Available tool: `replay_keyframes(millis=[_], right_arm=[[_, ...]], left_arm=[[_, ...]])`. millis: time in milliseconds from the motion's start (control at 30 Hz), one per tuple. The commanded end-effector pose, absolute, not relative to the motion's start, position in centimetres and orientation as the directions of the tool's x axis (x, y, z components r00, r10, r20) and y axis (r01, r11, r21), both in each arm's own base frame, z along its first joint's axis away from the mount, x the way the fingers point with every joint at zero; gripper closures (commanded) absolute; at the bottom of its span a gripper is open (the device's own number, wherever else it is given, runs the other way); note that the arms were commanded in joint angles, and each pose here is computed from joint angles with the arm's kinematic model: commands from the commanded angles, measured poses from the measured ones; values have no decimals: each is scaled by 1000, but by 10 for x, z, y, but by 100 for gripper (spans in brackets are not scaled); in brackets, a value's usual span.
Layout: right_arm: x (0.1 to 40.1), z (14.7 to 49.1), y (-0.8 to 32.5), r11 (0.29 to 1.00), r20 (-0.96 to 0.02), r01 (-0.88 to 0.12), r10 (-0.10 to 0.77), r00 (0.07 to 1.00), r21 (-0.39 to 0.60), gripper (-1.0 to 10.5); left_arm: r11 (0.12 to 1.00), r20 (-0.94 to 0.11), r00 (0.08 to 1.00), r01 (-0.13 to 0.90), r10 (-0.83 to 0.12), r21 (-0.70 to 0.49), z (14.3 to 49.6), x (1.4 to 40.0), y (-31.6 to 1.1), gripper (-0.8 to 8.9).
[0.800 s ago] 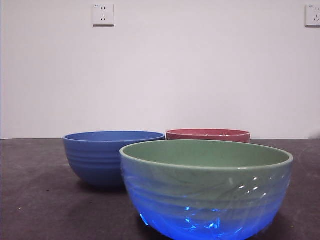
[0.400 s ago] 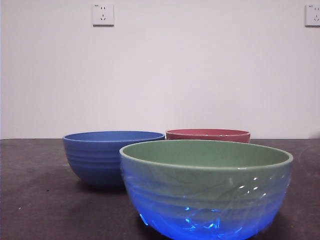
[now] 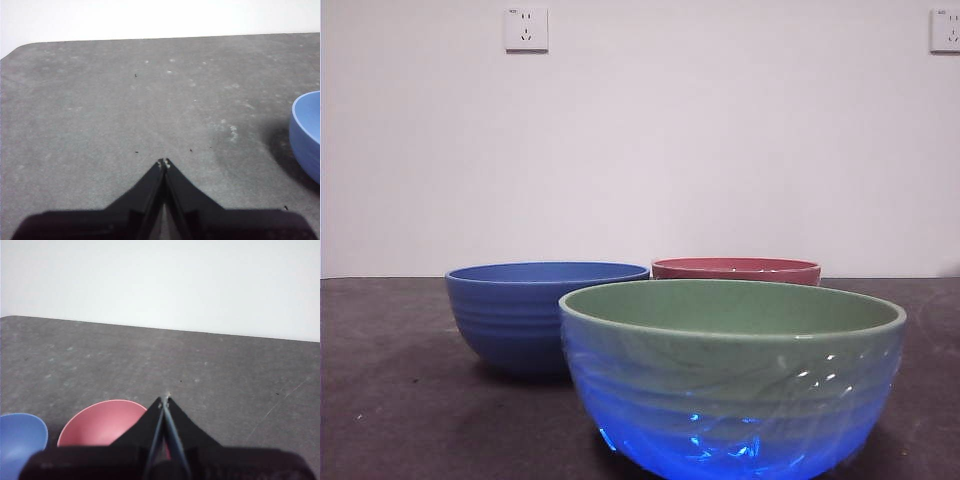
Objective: Pick up the green bowl on the top,put the green bowl on the left,pick up the red bowl in the middle,put the red bowl on the right
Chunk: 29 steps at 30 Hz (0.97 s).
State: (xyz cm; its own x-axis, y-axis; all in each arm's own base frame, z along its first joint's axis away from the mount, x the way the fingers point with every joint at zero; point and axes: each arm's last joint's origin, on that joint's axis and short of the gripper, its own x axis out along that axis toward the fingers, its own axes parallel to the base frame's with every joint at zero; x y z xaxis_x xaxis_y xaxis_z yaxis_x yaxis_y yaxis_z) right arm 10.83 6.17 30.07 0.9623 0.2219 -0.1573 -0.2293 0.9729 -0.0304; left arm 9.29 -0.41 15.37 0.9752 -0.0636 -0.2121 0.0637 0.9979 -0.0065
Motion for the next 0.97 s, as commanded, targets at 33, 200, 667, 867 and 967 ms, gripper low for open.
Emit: replay_keyframes(millis=[33,200,667,867,967], right_arm=[[108,299,62,974,-156,-225,219,963,-18,963],[108,299,62,974,-159,-225,219,963,-20,963],[89,218,21,970,-195,-242,244,950,36,963],[90,179,17,972,-184,-233,236,954,37,963],[91,167,17,973,-157,-228,231,960,37,963]], left_arm=[[998,-224,973,60,-61,-10,149,94,-4,817],[998,-224,973,60,-61,-10,149,94,-4,817],[998,-224,973,59,-60,-10,149,94,-4,817],[998,-224,973,60,-61,-10,149,94,-4,817],[998,-224,973,59,-60,-10,149,94,-4,817]])
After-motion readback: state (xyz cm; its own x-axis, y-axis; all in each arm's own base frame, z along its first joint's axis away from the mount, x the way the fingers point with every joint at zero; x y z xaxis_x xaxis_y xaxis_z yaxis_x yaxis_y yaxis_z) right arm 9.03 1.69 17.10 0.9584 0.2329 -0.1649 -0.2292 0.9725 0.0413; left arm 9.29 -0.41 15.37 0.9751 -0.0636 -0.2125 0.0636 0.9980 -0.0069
